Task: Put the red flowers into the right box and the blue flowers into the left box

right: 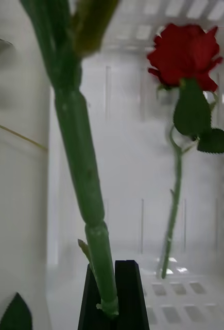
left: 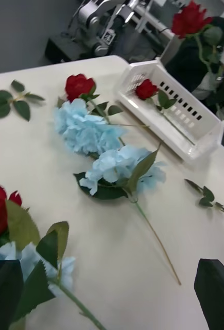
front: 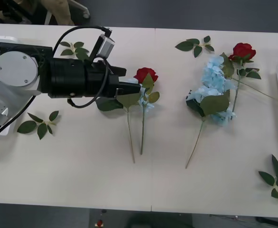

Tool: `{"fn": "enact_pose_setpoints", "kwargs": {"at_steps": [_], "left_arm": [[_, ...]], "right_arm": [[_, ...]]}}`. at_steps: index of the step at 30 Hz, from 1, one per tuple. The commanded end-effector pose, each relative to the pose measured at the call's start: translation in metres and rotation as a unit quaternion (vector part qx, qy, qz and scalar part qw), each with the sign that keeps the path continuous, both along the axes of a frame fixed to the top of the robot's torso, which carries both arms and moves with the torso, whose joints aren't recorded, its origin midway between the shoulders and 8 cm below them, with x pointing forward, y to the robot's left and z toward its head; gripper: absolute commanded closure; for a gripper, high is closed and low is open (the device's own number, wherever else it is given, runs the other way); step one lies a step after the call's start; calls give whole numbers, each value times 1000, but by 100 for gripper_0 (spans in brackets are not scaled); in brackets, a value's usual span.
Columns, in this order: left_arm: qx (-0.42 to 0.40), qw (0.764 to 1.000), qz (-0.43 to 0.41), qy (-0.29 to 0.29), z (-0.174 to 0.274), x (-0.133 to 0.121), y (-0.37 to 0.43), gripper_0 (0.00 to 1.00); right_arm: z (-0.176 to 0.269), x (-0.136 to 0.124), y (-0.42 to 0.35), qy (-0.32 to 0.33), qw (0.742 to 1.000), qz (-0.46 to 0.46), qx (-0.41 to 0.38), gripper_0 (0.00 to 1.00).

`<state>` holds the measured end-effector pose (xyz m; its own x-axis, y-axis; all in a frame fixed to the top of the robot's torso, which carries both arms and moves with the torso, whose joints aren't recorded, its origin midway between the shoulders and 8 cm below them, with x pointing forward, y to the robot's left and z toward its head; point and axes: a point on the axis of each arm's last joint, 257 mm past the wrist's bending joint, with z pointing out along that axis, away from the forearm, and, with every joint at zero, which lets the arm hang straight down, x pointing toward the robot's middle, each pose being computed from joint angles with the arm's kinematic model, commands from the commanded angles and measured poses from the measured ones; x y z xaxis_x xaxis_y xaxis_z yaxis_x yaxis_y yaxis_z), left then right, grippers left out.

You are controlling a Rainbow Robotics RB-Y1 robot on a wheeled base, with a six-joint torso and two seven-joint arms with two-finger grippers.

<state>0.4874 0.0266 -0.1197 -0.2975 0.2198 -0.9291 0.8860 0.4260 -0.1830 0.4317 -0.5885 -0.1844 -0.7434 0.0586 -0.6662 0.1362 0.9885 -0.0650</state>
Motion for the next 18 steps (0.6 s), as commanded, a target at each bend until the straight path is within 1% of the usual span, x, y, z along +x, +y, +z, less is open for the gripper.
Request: {"fn": "enact_pose_setpoints", "kwargs": {"at_steps": [1, 3, 6, 12, 18], "left_arm": [[18, 999, 35, 6, 13, 16, 17, 3], [29, 998, 45, 31, 4, 16, 23, 3], [49, 996, 56, 55, -7, 14, 34, 3], [78, 989, 100, 82, -28, 9, 56, 3], [89, 982, 144, 89, -47, 6, 64, 3]], "right_arm": [[8, -5, -42, -4, 999, -50, -13, 100], [-6, -9, -55, -2, 998, -66, -15, 100], [-15, -5, -69, -15, 997, -77, -28, 100], [-18, 6, -76, -23, 995, -87, -32, 100], [-21, 9, -76, -23, 995, -90, -34, 100]]}}
